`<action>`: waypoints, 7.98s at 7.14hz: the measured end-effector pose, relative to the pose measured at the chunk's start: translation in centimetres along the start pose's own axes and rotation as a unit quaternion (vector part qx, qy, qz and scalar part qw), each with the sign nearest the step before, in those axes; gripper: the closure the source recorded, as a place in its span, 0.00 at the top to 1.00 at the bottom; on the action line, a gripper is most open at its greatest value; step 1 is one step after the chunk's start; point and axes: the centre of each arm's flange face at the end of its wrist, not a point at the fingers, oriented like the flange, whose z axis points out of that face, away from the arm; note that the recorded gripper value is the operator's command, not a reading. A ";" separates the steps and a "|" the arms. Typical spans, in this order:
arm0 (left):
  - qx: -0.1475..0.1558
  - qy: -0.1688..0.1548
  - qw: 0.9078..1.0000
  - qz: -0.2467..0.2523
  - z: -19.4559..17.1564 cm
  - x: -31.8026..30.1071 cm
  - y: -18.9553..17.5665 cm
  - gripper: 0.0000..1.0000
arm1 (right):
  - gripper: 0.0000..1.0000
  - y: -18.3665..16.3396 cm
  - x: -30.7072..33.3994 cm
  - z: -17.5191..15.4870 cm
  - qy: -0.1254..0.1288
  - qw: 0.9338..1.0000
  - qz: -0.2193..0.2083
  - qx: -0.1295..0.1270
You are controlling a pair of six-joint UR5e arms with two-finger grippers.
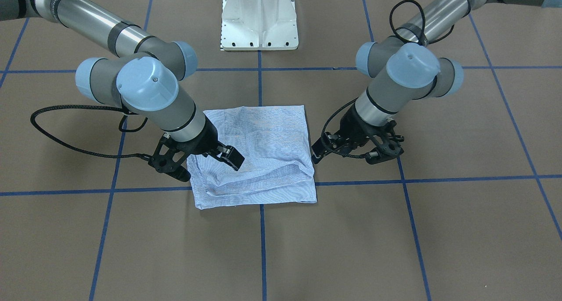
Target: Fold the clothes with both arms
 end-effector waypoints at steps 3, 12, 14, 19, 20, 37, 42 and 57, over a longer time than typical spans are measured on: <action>0.055 -0.061 0.984 0.156 -8.4 -14.3 -6.1 0.99 | 1.00 -6.5 9.2 -5.6 0.055 0.993 -0.103 0.034; 0.054 -0.168 0.949 0.262 -32.2 -45.5 -9.1 1.00 | 1.00 -14.0 47.3 -24.5 0.112 0.952 -0.284 -0.035; 0.058 -0.170 0.952 0.249 -32.7 -48.0 -7.9 1.00 | 1.00 -14.3 51.4 -24.5 0.109 0.960 -0.254 -0.042; 0.019 -0.250 0.936 0.246 -29.3 -47.1 -8.2 1.00 | 1.00 -14.3 56.1 -22.9 0.120 0.967 -0.216 -0.064; 0.004 -0.255 0.939 0.233 -29.1 -46.4 -8.2 1.00 | 1.00 -14.4 56.1 -22.9 0.123 0.967 -0.215 -0.063; -0.079 -0.187 0.967 0.152 -27.5 -47.6 -4.5 1.00 | 1.00 -14.4 58.1 -23.0 0.128 0.970 -0.195 -0.063; -0.079 -0.187 0.967 0.152 -27.5 -47.5 -4.5 1.00 | 1.00 -14.6 59.4 -23.1 0.128 0.970 -0.198 -0.051; -0.078 -0.189 0.967 0.152 -27.6 -47.6 -4.5 1.00 | 1.00 -14.9 59.9 -22.8 0.127 0.971 -0.196 -0.050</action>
